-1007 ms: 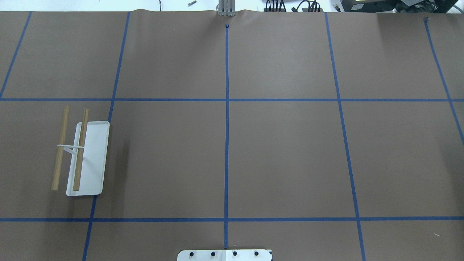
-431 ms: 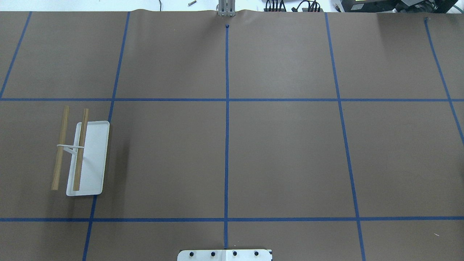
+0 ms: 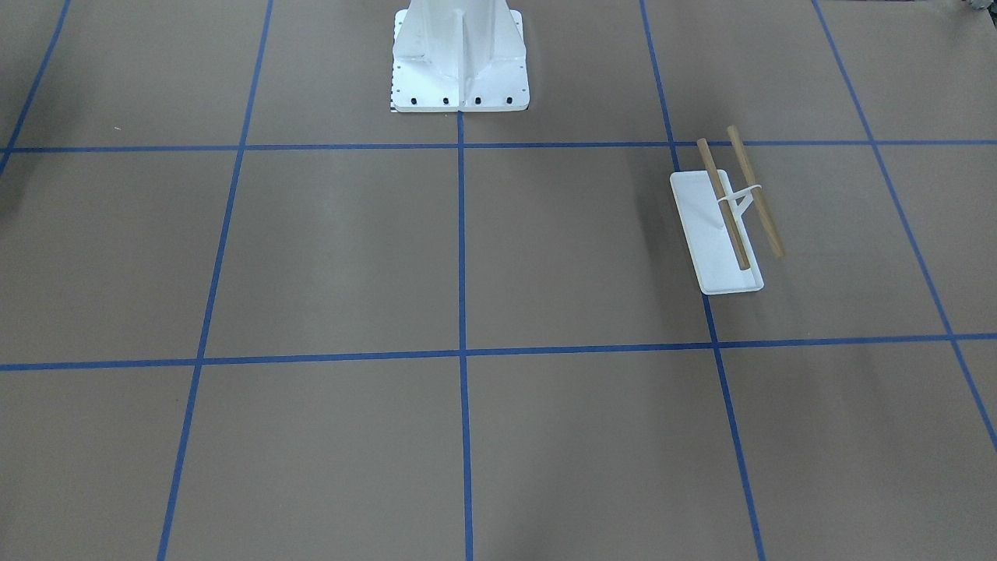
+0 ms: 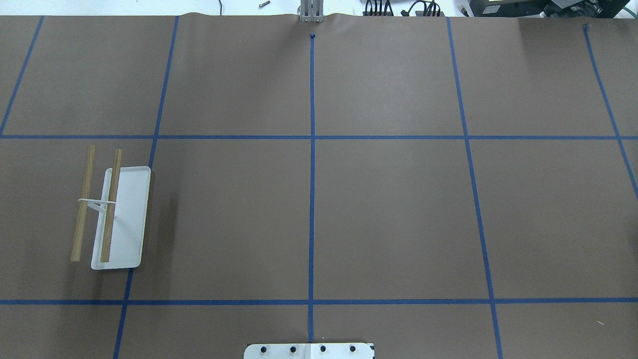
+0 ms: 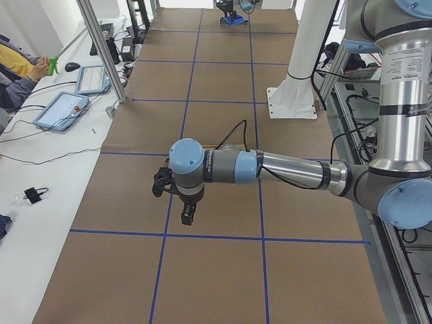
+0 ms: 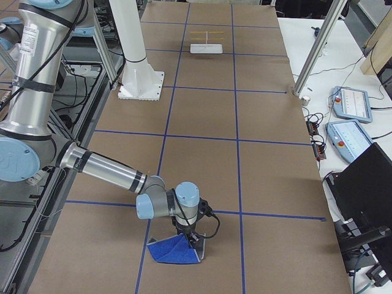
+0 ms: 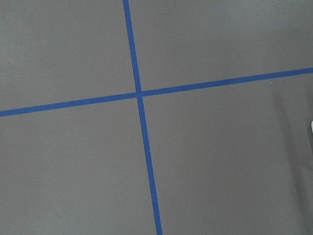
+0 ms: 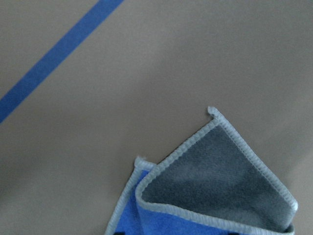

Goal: Hang towel on rack

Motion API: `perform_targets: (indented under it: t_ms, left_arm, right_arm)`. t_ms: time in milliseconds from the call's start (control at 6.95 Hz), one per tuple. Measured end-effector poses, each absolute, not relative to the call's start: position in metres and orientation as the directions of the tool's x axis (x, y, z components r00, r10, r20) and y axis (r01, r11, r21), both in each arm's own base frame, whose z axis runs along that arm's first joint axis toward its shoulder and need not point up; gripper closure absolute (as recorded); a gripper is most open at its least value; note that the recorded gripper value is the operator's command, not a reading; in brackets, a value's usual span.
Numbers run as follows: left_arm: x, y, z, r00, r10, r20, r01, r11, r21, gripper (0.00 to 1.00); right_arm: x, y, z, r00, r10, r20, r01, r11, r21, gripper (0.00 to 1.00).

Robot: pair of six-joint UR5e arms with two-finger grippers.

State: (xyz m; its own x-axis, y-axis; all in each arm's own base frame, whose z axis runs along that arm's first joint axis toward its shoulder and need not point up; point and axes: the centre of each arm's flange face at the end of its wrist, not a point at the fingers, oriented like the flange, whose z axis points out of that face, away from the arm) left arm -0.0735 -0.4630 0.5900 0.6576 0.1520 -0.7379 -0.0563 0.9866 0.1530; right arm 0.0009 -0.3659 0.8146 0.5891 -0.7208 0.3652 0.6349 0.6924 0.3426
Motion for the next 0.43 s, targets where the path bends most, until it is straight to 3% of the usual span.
perform_targets:
  t_ms: [431]
  left_arm:
    - [-0.073,-0.467,0.610,0.658,0.162,-0.735,-0.054,0.984,0.168,0.02]
  right_arm:
    - [0.009,-0.348,0.819,0.560,-0.747,0.359,0.660,0.664,0.352,0.25]
